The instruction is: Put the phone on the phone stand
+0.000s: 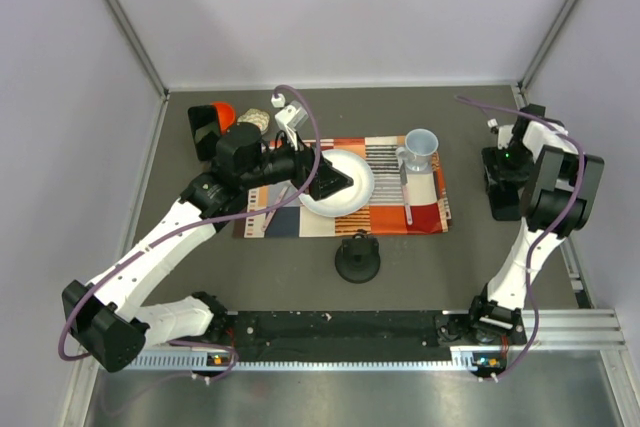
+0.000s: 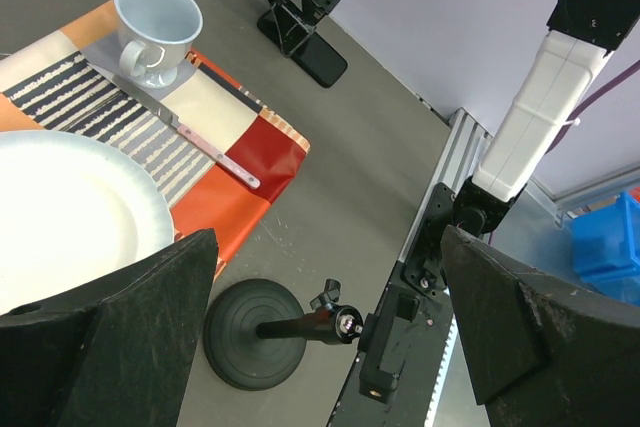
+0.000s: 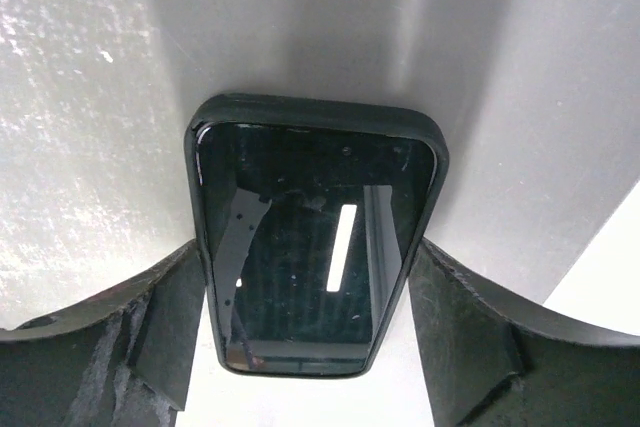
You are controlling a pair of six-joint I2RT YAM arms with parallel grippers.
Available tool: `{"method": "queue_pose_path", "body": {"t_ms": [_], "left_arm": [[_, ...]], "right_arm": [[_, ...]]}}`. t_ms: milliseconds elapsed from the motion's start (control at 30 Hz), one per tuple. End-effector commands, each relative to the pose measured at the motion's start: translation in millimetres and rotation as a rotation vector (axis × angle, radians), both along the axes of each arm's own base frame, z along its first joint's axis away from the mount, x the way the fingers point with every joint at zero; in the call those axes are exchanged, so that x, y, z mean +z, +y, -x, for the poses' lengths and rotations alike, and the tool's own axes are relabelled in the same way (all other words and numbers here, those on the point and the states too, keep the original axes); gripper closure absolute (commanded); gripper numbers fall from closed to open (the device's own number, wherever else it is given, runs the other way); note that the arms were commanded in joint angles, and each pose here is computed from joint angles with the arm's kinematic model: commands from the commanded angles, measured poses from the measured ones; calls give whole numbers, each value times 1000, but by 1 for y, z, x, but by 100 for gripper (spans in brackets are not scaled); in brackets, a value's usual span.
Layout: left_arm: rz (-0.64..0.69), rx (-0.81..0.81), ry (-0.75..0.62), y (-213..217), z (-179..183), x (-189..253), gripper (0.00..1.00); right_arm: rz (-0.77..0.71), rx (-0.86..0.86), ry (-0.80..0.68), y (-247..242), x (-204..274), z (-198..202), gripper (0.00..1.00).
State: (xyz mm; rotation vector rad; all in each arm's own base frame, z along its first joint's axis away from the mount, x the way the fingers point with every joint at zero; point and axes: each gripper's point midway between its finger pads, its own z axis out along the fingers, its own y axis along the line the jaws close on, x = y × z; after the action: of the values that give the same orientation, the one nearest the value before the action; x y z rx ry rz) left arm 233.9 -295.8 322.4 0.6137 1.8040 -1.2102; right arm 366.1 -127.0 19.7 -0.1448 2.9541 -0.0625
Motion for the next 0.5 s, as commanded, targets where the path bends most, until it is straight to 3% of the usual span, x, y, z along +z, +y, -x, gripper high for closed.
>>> {"method": "queue_pose_path", "body": {"t_ms": [0, 133, 167, 267, 467], "left_arm": [[39, 8, -78, 0, -3, 21, 2], [37, 11, -76, 0, -4, 20, 2], [37, 11, -77, 0, -4, 21, 2], [36, 11, -74, -1, -4, 20, 2], [35, 8, -63, -2, -5, 17, 2]], "right_arm": [[56, 0, 164, -3, -34, 34, 39], [71, 11, 133, -6, -25, 26, 71], [75, 10, 119, -7, -21, 23, 83], [108, -10, 59, -14, -2, 8, 100], [175, -143, -144, -25, 51, -23, 100]]}}
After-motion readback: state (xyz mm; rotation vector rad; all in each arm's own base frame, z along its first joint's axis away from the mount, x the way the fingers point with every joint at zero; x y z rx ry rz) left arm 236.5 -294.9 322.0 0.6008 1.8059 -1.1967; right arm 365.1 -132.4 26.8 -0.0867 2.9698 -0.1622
